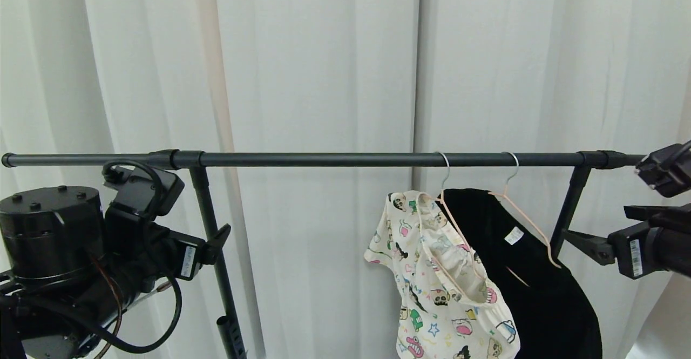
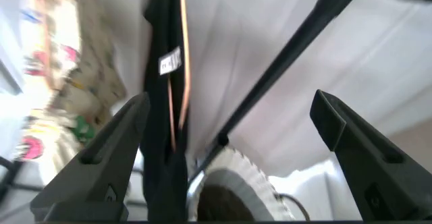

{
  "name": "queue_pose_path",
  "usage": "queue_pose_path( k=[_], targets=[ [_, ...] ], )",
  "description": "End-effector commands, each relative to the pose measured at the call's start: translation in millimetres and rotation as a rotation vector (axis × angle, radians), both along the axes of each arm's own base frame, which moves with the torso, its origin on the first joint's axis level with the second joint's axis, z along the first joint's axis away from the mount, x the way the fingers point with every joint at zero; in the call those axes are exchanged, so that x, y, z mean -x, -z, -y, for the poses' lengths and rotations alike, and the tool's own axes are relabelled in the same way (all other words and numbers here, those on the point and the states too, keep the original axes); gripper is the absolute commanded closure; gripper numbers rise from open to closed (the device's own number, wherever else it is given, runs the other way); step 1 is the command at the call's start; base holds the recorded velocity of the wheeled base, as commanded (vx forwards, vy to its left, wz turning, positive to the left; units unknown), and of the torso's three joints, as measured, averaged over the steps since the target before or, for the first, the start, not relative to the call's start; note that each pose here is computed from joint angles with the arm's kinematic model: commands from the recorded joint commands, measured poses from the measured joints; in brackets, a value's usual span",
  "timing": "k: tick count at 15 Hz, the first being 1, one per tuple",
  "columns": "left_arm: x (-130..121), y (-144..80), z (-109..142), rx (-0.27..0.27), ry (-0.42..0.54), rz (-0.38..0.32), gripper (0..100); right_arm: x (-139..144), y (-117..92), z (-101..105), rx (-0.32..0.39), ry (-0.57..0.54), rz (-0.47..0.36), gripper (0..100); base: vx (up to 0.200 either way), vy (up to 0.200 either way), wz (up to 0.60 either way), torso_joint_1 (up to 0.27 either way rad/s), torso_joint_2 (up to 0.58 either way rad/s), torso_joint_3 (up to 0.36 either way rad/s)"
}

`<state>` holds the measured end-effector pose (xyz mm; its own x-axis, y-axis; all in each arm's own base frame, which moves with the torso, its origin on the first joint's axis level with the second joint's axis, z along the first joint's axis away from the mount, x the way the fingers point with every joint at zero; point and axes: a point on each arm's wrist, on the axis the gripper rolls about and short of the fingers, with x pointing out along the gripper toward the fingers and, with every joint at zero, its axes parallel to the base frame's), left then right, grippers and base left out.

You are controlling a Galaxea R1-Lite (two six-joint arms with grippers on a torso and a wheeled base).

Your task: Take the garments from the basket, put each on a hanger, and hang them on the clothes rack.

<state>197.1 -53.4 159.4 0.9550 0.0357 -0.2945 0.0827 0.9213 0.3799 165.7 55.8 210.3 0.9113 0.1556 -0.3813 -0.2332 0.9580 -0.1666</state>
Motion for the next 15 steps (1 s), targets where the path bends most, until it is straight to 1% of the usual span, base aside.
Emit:
queue_pose_path(
  k=[1, 3, 4, 6, 8, 9, 11, 12, 13, 15],
  targets=[
    [4, -1, -7, 0.002, -0.028, 0.01, 0, 12, -10, 7, -0.024, 0.01, 0.056, 0, 0.0, 0.0, 0.0, 0.0, 0.0, 0.0],
    [5, -2, -10, 0.003, -0.041, 0.016, 0, 16, -11, 10, -0.026, 0.02, 0.07, 0, -0.2, 0.0, 0.0, 0.01, 0.0, 0.002],
    [9, -5, -13, 0.006, -0.056, 0.029, 0, 20, -12, 14, -0.022, 0.045, 0.079, 0, -0.2, 0.0, 0.0, 0.022, 0.01, -0.002],
    [19, -4, -23, 0.005, -0.105, 0.041, 0, 28, -6, 25, -0.008, 0.114, 0.079, 0, -0.2, 0.0, 0.0, -0.003, 0.0, 0.002],
    [30, -4, -29, 0.007, -0.127, 0.057, 0, 36, -1, 37, 0.009, 0.187, 0.082, 0, -0.2, 0.0, 0.0, -0.01, 0.0, 0.005],
    [36, -4, -32, 0.003, -0.151, 0.064, 0, 42, 5, 42, 0.029, 0.216, 0.075, 0, -0.2, 0.0, 0.0, 0.002, 0.01, 0.002],
    [48, 5, -40, -0.018, -0.241, 0.052, 0, 58, 19, 52, 0.09, 0.262, 0.055, 0, -0.2, 0.0, 0.0, 0.0, 0.0, 0.002],
    [52, 6, -43, -0.019, -0.27, 0.054, 0, 63, 22, 54, 0.104, 0.274, 0.05, 0, -0.2, 0.0, 0.0, -0.007, 0.0, 0.002],
    [64, 11, -53, -0.025, -0.357, 0.056, 0, 80, 27, 59, 0.121, 0.311, 0.036, 0, -0.2, 0.0, 0.0, 0.002, 0.0, 0.007],
    [87, 26, -67, -0.033, -0.464, 0.038, 0, 104, 35, 61, 0.123, 0.341, 0.021, 0, -0.2, 0.0, 0.0, 0.005, 0.0, 0.0]
  ],
)
